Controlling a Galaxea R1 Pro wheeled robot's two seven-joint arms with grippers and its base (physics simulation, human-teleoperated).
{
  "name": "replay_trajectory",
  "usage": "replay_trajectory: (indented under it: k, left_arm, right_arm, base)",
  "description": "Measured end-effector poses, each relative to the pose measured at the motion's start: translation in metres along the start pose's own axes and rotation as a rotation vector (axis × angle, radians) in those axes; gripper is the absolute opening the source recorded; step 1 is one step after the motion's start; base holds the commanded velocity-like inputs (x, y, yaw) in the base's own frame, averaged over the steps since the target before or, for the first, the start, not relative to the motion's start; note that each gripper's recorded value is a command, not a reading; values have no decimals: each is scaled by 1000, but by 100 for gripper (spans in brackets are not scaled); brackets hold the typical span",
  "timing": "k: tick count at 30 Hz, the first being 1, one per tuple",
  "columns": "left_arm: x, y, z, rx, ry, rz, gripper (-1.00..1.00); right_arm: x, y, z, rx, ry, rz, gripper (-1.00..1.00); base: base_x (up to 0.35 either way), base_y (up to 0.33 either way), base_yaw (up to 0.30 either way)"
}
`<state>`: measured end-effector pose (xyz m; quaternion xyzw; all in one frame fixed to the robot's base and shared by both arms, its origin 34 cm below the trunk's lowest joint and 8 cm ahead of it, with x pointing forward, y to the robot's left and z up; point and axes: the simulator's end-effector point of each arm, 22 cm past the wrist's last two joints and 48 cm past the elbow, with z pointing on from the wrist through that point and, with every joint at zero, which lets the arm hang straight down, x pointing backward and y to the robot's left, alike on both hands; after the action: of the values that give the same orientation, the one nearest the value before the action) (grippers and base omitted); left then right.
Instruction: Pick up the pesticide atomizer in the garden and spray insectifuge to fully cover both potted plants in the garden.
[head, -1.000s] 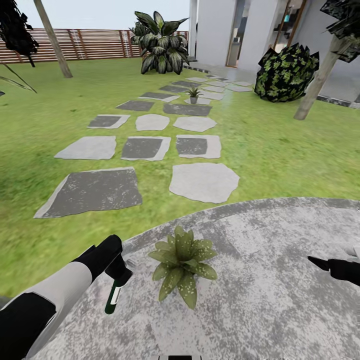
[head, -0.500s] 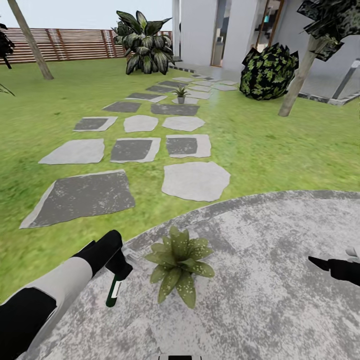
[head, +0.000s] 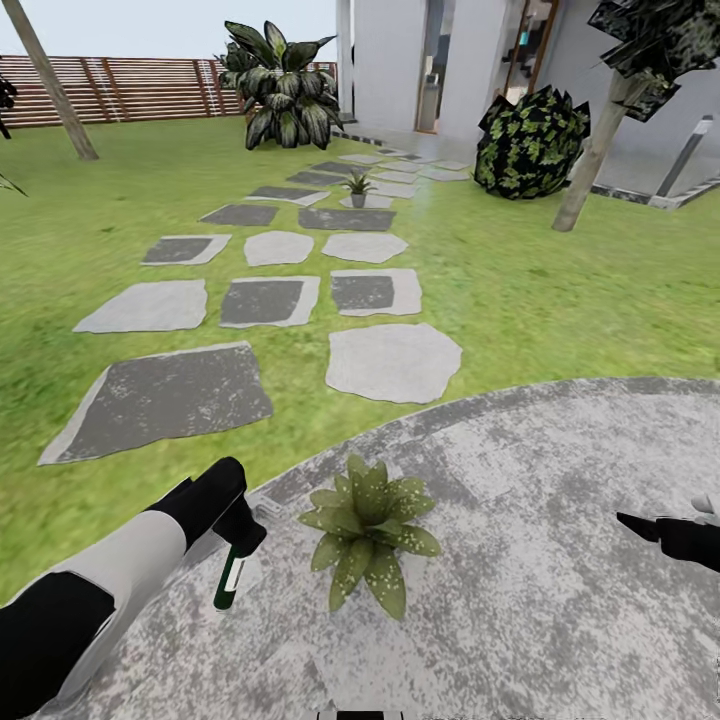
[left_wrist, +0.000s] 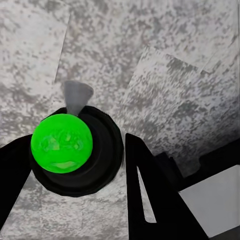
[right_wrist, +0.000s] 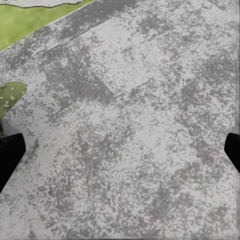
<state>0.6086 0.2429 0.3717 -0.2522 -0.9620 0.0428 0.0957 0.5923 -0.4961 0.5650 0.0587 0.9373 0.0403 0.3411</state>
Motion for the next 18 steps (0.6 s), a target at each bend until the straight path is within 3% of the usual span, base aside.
replay_trajectory:
  k: [8, 18]
  left_arm:
    - [-8, -2, -5, 1, -13, 5, -100]
    - [-12, -1, -9, -4, -19, 7, -100]
  right_arm:
    - [0, -1, 0, 2, 0, 0, 100]
    - [0, -1, 0, 4, 0, -1, 100]
  base:
    - [46, 19, -252]
    - [36, 14, -34]
